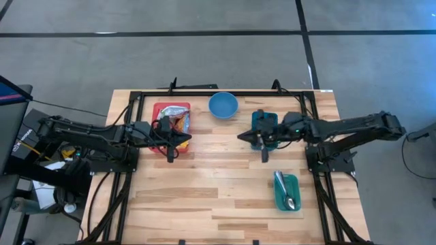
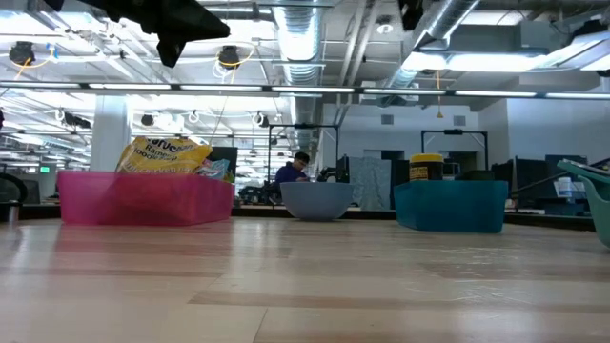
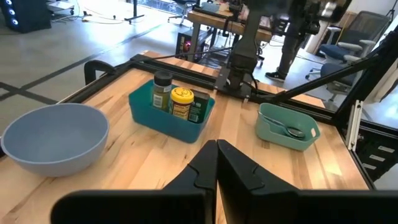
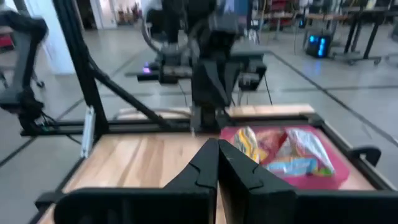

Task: Pick & Place Food Item
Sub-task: Return to Home Position

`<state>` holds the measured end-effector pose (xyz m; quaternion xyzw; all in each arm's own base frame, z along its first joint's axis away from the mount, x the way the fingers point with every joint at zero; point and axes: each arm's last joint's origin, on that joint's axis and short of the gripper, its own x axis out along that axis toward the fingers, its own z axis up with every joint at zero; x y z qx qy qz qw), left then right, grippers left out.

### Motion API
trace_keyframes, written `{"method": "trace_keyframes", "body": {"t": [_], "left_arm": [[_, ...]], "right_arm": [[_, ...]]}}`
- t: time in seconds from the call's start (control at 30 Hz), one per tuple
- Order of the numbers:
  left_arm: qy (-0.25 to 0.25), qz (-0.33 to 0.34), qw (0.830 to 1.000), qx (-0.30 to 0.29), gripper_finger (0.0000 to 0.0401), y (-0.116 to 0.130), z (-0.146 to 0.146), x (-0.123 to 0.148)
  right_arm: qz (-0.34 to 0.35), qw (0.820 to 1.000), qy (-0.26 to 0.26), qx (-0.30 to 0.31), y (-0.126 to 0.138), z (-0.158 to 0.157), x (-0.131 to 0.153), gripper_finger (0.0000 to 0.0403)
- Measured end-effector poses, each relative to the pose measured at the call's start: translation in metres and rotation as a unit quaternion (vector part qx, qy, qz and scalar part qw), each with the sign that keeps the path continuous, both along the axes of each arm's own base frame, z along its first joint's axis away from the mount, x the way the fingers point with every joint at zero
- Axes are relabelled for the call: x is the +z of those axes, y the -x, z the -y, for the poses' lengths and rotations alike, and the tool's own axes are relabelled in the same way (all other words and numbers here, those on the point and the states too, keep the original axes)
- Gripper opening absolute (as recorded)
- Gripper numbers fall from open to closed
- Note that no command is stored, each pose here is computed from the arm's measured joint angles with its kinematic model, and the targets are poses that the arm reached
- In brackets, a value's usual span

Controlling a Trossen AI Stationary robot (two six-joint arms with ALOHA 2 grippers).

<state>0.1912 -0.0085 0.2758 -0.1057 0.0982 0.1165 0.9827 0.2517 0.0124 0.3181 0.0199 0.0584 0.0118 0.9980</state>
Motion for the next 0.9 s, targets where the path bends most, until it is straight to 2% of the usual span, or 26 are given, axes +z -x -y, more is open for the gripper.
{"method": "trace_keyframes", "body": {"t": [0.47,0.7,0.9], "left_arm": [[0.002,0.000,1.000,-0.002,0.0002,0.000,0.000,0.000],[0.002,0.000,1.000,-0.002,0.0002,0.000,0.000,0.000],[0.002,0.000,1.000,-0.001,0.0002,0.000,0.000,0.000]], "right_arm": [[0.029,0.999,0.008,-0.027,0.081,0.014,0.038,0.0001],[0.035,0.999,0.008,-0.028,0.115,0.014,0.044,0.0001],[0.046,0.997,0.010,-0.057,0.140,0.015,0.044,0.0001]]}}
